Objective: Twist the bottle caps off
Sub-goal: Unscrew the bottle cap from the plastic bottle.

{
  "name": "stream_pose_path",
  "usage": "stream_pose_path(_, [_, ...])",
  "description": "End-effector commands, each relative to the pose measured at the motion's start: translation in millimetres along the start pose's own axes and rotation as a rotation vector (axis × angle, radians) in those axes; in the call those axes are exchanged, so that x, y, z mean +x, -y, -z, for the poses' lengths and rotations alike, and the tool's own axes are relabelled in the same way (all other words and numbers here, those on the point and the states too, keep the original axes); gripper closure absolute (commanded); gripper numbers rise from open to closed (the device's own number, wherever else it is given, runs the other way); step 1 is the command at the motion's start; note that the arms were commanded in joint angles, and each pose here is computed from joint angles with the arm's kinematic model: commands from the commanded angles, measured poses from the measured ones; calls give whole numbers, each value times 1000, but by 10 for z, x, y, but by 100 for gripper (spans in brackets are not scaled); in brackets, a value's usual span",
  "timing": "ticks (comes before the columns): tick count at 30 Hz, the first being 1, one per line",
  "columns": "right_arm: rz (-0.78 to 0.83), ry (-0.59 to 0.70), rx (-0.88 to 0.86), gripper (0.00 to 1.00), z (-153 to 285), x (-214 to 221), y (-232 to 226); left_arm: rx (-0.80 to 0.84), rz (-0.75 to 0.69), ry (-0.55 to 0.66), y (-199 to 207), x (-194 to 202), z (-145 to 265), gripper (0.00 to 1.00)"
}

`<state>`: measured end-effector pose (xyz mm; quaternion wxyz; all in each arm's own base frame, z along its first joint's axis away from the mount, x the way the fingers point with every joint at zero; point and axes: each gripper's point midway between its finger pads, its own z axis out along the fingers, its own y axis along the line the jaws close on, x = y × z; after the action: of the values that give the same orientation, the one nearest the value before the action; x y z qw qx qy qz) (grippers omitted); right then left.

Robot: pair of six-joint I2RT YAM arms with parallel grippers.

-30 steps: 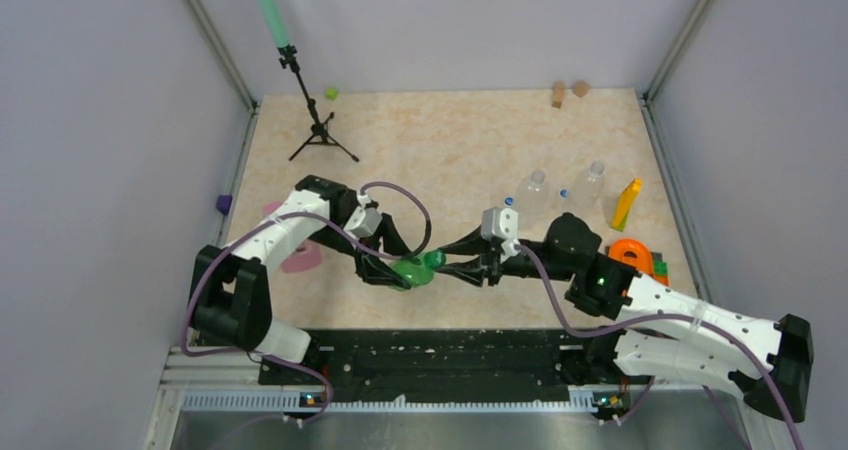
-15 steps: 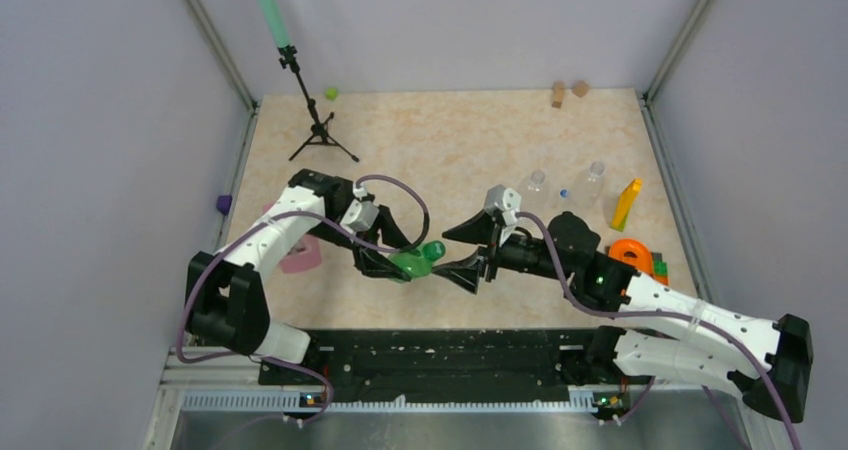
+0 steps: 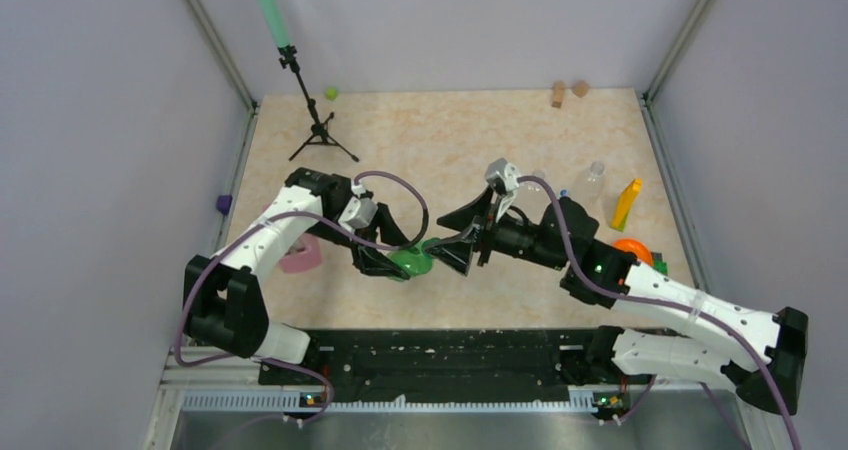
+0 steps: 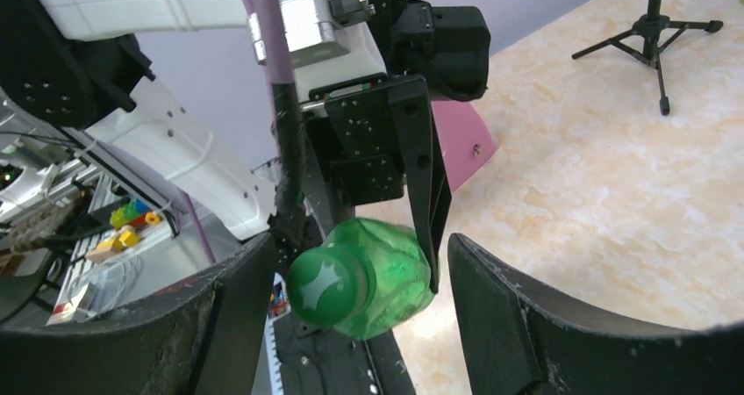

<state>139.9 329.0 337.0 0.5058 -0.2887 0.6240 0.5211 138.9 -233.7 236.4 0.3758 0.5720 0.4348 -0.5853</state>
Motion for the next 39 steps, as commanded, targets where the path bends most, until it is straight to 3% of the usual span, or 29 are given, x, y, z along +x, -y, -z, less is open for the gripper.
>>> stream_pose_path(1, [13, -22, 9, 31, -157, -17, -18, -13, 23, 35, -15, -115, 1, 100])
stream_pose_path(6, [76, -57, 18, 39, -310, 86, 19, -18, 31, 34, -35, -91, 11, 100])
stream_pose_path(8, [94, -47, 35, 47, -304, 131, 69, -23, 25, 37, -40, -93, 21, 100])
stream_pose_path(11, [114, -46, 47, 72, -263, 163, 109, -32, 23, 41, -50, -101, 37, 100])
stream_pose_path(17, [131, -141, 77, 100, -246, 330, 188, -62, -6, 64, -88, -149, 82, 99])
stream_pose_path(18, [126, -152, 82, 100, -248, 355, 201, -70, -17, 69, -90, -160, 94, 97])
stream_pose_path(19, [122, -158, 84, 100, -250, 378, 208, -82, -26, 77, -101, -173, 113, 64])
stream_pose_path(20, [118, -162, 90, 100, -252, 400, 223, -95, -40, 89, -114, -199, 131, 13])
stream_pose_path(21, [114, -160, 101, 100, -247, 402, 244, -110, -61, 101, -135, -228, 154, 3])
stream_pose_path(31, [84, -110, 255, 100, -109, 335, 474, -258, -278, 117, -208, -427, 443, 2])
stream_pose_path(35, [70, -83, 277, 100, -38, 260, 478, -361, -397, 95, -126, -667, 646, 2])
stream_pose_path(39, [53, -82, 283, 100, 49, 244, 460, -341, -481, 88, 170, -1137, 570, 2])
